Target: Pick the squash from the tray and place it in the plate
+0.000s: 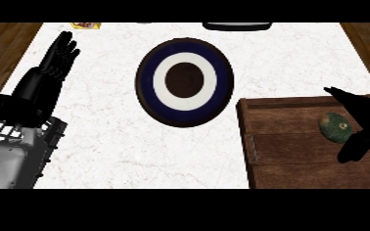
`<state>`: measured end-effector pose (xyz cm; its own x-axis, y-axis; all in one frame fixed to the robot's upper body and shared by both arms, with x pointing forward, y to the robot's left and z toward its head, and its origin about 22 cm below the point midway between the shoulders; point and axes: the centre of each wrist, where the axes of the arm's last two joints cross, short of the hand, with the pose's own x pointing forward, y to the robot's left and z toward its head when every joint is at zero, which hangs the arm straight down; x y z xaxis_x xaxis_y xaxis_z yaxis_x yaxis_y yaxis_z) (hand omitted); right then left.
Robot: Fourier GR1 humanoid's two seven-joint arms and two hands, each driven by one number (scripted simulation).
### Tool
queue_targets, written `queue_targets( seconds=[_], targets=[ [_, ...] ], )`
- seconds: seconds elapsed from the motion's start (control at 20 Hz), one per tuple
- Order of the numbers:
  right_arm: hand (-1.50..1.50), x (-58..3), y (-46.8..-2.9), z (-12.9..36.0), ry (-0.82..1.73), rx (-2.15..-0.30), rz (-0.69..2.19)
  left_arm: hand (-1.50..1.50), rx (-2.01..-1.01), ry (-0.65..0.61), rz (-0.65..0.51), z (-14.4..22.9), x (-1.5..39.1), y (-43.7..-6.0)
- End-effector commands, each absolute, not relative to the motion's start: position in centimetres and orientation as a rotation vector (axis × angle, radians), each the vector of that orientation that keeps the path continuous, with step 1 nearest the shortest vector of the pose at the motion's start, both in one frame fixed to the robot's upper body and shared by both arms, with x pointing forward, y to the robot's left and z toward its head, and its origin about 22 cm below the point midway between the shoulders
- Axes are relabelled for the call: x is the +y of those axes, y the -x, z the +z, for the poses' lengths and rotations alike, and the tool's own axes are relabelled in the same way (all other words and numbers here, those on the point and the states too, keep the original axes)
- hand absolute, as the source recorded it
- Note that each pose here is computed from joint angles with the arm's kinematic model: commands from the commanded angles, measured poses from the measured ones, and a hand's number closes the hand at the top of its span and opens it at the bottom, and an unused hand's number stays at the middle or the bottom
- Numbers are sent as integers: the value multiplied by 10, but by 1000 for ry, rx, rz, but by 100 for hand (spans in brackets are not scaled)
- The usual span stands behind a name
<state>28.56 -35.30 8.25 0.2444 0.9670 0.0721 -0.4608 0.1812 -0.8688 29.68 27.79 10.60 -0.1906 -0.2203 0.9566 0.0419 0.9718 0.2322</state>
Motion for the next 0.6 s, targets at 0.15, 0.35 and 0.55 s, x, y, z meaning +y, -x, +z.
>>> queue_targets(
  seconds=[0.15, 0.35, 0.55],
  targets=[
    [-150, -364, -296, 55, 783, -723, 1180, 0, -1750, -140, -228, 102, 268, -312],
    [-150, -364, -300, 27, 807, -666, 1185, 0, -1768, -142, -244, 113, 282, -312],
    [-150, -373, -288, 31, 866, -627, 1209, 0, -1746, -148, -234, 101, 289, -296]
  ],
)
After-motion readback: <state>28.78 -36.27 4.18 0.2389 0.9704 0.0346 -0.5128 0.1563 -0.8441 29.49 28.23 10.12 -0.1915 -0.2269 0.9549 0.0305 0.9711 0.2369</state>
